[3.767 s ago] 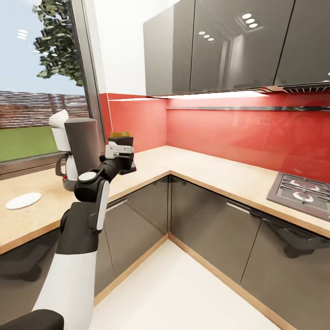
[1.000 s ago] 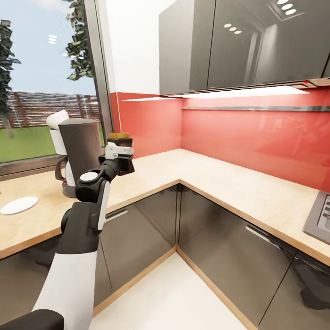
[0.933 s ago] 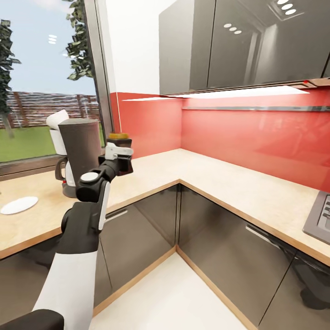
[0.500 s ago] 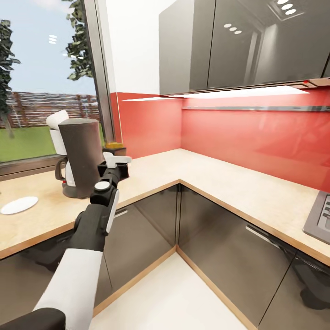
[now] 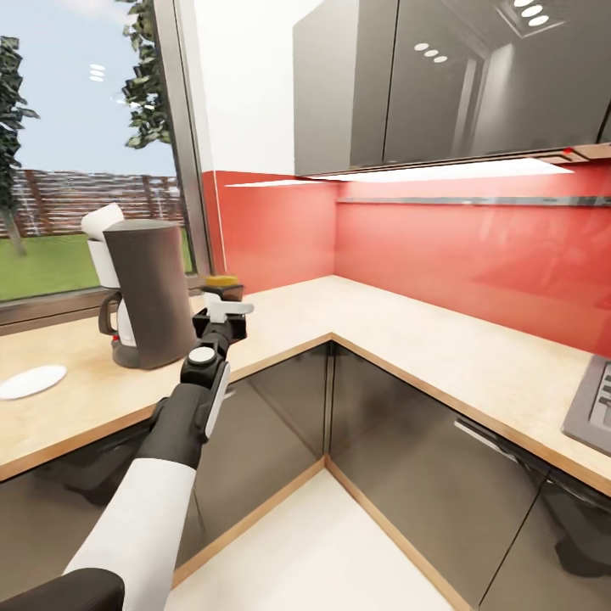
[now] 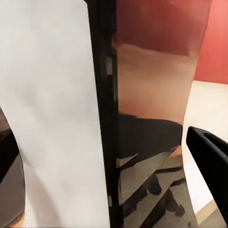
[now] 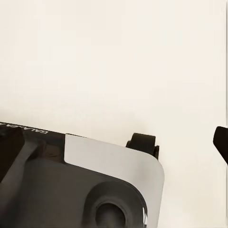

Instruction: Set up a coffee station on the kitchen countertop: keep the coffee maker on the countertop, move the bottle of coffee from the kitchen shelf to the counter next to the coffee maker, place a paper coffee filter on top of the coffee maker, put the saucer next to the coffee maker with the coffee cup on the saucer, and place the electric kettle next to the coffee maker.

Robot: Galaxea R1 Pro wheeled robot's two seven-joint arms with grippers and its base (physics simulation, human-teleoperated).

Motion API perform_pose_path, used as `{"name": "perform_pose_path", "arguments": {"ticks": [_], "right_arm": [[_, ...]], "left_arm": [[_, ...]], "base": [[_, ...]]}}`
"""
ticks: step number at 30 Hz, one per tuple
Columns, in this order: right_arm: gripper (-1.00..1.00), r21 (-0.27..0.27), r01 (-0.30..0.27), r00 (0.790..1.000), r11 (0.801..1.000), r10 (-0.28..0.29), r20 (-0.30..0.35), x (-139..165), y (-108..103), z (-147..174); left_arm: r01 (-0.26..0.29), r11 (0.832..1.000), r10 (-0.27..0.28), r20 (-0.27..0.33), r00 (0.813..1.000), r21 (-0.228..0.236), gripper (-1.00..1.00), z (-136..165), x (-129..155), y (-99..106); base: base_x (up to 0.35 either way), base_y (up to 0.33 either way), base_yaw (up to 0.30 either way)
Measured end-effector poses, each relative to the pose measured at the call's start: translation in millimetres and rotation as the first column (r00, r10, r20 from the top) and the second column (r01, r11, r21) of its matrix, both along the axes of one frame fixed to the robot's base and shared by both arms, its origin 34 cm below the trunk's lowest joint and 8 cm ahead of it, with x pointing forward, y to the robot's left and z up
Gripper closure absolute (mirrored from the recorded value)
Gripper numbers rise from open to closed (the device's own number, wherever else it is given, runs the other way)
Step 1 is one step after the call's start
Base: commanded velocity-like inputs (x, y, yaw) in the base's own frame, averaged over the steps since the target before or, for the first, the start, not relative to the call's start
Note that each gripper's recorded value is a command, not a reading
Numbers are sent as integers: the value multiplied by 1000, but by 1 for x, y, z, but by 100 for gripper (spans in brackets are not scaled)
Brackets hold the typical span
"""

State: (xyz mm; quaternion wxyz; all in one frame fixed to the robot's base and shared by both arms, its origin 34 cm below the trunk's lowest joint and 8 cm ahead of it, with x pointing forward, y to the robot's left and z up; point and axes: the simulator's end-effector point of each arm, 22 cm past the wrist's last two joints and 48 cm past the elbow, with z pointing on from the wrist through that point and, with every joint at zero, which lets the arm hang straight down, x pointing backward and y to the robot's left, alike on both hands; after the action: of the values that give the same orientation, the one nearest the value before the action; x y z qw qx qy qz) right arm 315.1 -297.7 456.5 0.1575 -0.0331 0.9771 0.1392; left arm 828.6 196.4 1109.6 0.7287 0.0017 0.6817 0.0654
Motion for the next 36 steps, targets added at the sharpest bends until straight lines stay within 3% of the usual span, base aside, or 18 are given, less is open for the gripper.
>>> {"name": "perform_pose_path", "arguments": {"ticks": [36], "right_arm": [[-100, 0, 0, 1000, 1000, 0, -2, -1, 0, 0]], "left_arm": [[-5, 1000, 5, -6, 1000, 1, 100, -3, 1, 1]], "base": [[114, -42, 12]]}}
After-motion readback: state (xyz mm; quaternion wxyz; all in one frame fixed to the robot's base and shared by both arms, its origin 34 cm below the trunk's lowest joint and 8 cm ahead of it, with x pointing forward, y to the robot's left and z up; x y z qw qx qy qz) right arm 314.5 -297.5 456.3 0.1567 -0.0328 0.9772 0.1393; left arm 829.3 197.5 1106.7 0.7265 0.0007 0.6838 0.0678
